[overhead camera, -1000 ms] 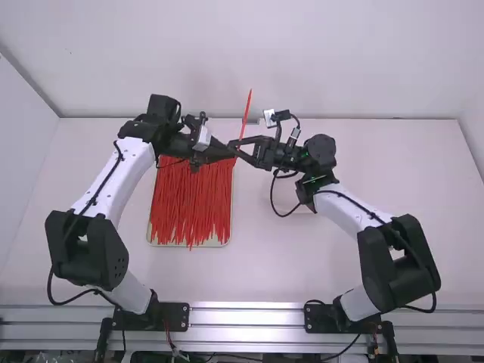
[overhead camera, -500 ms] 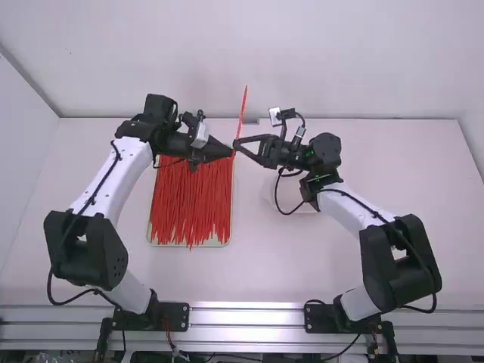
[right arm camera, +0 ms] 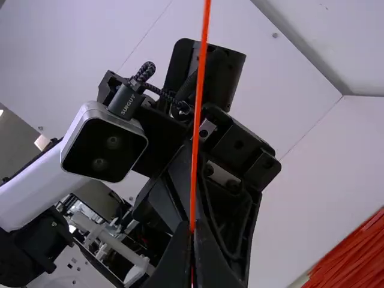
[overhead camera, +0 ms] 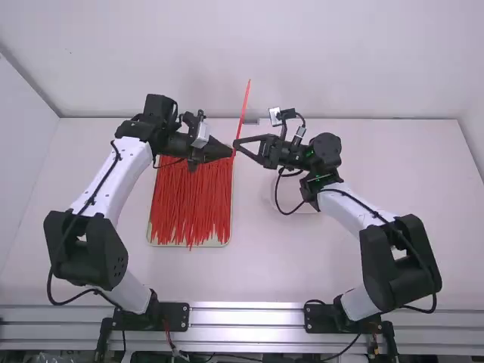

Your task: Fasten the cable tie

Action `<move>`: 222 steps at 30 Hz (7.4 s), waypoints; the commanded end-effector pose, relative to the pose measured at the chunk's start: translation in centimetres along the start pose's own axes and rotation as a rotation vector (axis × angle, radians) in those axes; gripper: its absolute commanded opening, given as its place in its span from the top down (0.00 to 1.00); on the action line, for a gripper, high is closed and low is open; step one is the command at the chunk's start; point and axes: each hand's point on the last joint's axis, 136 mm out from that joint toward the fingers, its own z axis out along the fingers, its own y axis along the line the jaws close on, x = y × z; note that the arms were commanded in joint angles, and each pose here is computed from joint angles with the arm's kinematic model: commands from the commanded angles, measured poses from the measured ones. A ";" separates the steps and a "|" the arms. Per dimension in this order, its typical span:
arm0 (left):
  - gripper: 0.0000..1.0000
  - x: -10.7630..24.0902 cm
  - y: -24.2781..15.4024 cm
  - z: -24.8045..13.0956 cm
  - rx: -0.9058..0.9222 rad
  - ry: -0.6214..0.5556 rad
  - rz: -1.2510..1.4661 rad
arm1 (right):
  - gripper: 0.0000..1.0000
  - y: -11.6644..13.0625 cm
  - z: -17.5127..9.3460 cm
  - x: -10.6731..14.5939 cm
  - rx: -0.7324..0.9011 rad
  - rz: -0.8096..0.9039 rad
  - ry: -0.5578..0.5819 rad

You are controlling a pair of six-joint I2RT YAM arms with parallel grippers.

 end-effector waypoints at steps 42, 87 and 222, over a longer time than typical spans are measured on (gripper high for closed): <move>0.01 9.0 6.4 -5.9 -0.638 0.417 -0.886 | 1.00 -7.8 -10.5 -2.4 0.273 -0.090 -0.009; 0.01 18.4 3.0 -10.8 -0.984 0.716 -1.133 | 1.00 -17.9 -19.7 2.0 1.259 -0.088 0.045; 0.09 16.3 -0.8 -12.7 -1.081 0.588 -1.029 | 0.10 -11.4 -19.0 6.2 1.398 -0.255 0.216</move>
